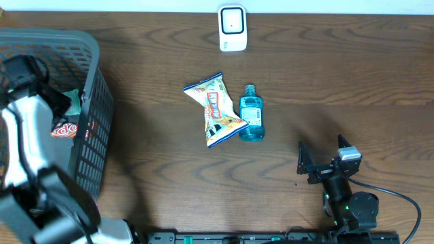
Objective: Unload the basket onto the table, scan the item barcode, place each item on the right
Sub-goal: 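Grasp the small orange tissue pack in the basket with left gripper, then carry the orange pack out and set it right of the bottle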
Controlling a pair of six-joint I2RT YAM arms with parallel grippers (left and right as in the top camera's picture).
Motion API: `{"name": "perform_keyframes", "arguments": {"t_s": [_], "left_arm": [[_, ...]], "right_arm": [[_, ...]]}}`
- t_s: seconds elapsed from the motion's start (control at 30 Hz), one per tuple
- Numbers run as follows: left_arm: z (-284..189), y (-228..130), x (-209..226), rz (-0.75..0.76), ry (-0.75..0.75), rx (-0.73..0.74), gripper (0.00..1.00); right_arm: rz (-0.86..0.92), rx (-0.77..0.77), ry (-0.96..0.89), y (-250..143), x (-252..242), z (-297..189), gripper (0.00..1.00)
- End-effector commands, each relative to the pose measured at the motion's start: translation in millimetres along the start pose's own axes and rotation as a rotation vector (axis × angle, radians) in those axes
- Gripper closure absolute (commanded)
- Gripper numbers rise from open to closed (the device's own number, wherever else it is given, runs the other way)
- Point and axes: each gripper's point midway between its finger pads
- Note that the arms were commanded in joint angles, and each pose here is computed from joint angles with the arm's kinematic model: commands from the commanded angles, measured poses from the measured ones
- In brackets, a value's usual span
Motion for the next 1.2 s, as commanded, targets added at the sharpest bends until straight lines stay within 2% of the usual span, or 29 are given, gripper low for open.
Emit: {"name": "perform_keyframes", "arguments": {"t_s": [0.0, 0.17, 0.23, 0.33, 0.53, 0.83, 1.17], "left_arm": [[-46.5, 13.1, -3.3, -0.073, -0.106, -0.067, 0.57], [-122.3, 9.7, -24.3, -0.116, -0.381, -0.085, 0.57], [-164.6, -4.9, -39.7, -0.101, -0.55, -0.057, 0.57], [-213.6, -31.0, -55.7, -0.031, -0.725, -0.027, 0.57], [-275.8, -92.6, -83.1, 0.163, -0.919, 0.013, 0.57], [-285.2, -189.1, -143.9, 0.434, -0.954, 0.076, 0.57], [-240.5, -362.7, -228.0, 0.727, -0.975, 0.243, 0.57]], "right_arm": [[-0.009, -0.001, -0.002, -0.2, 0.2, -0.2, 0.01], [-0.009, -0.001, -0.002, -0.2, 0.2, -0.2, 0.01], [-0.009, 0.0, -0.002, -0.3, 0.2, -0.2, 0.01], [-0.009, -0.001, -0.002, -0.2, 0.2, -0.2, 0.01], [-0.009, -0.001, -0.002, -0.2, 0.2, -0.2, 0.01], [-0.009, 0.0, -0.002, -0.3, 0.2, -0.2, 0.01], [-0.009, -0.001, -0.002, -0.2, 0.2, -0.2, 0.01]]}}
Point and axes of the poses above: each gripper's point midway between its finger pads, its own z axis out along the fingers, its own x axis along the line the jaws close on, y = z × x, and after that the axes turned 5 degrees about -z, right-handed
